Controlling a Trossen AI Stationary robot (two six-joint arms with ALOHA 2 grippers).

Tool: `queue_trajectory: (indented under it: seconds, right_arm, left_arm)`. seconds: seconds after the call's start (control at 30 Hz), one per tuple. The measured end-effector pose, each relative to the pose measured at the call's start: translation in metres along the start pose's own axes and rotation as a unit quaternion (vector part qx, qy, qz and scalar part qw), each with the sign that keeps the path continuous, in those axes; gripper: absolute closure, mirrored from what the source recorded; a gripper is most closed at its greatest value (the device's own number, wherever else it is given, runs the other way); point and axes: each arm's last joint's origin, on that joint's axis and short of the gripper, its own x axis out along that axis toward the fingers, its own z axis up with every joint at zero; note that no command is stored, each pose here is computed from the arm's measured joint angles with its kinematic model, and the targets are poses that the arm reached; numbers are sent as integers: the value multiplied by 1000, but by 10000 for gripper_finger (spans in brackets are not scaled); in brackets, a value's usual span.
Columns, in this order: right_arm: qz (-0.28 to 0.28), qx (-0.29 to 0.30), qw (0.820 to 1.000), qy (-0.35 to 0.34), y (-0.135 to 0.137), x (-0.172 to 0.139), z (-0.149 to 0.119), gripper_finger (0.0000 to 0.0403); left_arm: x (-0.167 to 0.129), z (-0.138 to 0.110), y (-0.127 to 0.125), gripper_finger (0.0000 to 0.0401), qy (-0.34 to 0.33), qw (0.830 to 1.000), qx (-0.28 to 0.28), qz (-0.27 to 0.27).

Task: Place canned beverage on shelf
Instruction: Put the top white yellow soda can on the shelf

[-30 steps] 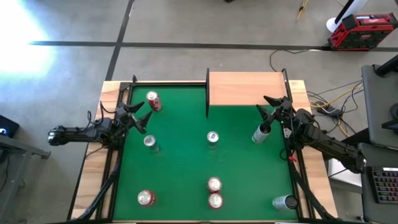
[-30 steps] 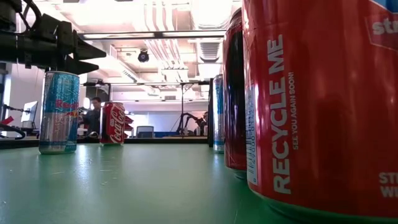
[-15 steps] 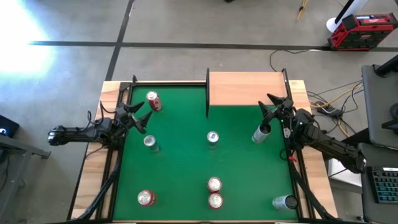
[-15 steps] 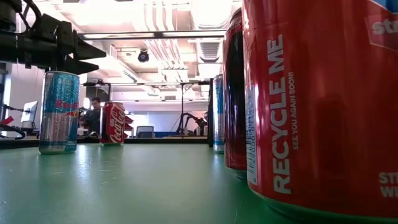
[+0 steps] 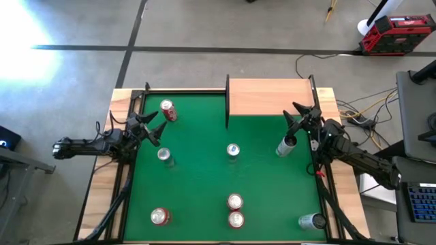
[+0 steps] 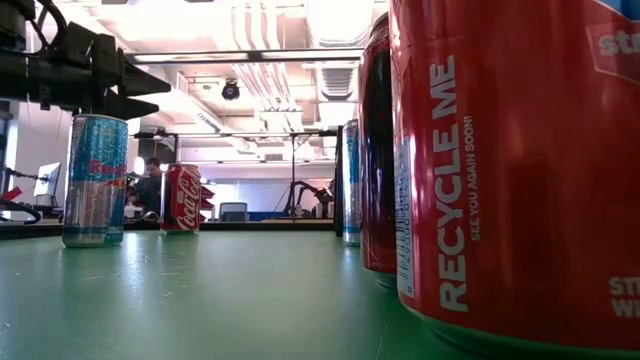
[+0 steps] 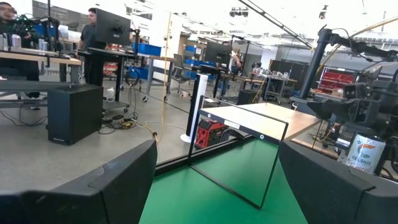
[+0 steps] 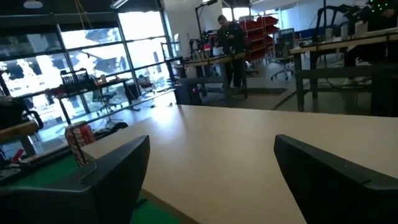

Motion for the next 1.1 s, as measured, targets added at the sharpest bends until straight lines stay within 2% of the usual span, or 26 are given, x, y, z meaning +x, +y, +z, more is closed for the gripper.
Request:
queue_trajectory:
  seconds: [0.2, 0.73, 0.93, 1.1]
  right_arm:
    - [0, -13, 1000, -4, 0, 0, 1, 67]
    - [14, 22, 999, -45, 2, -1, 13, 67]
    - [53, 56, 996, -51, 5, -1, 16, 67]
    - [53, 152, 986, -32, 6, -3, 25, 67]
  left_arm:
    - [0, 0, 0, 77, 0, 1000, 0, 0]
    - [0, 0, 0, 77, 0, 1000, 0, 0]
    - [0, 0, 0, 77, 0, 1000, 0, 0]
    - [0, 0, 0, 77, 0, 1000, 0, 0]
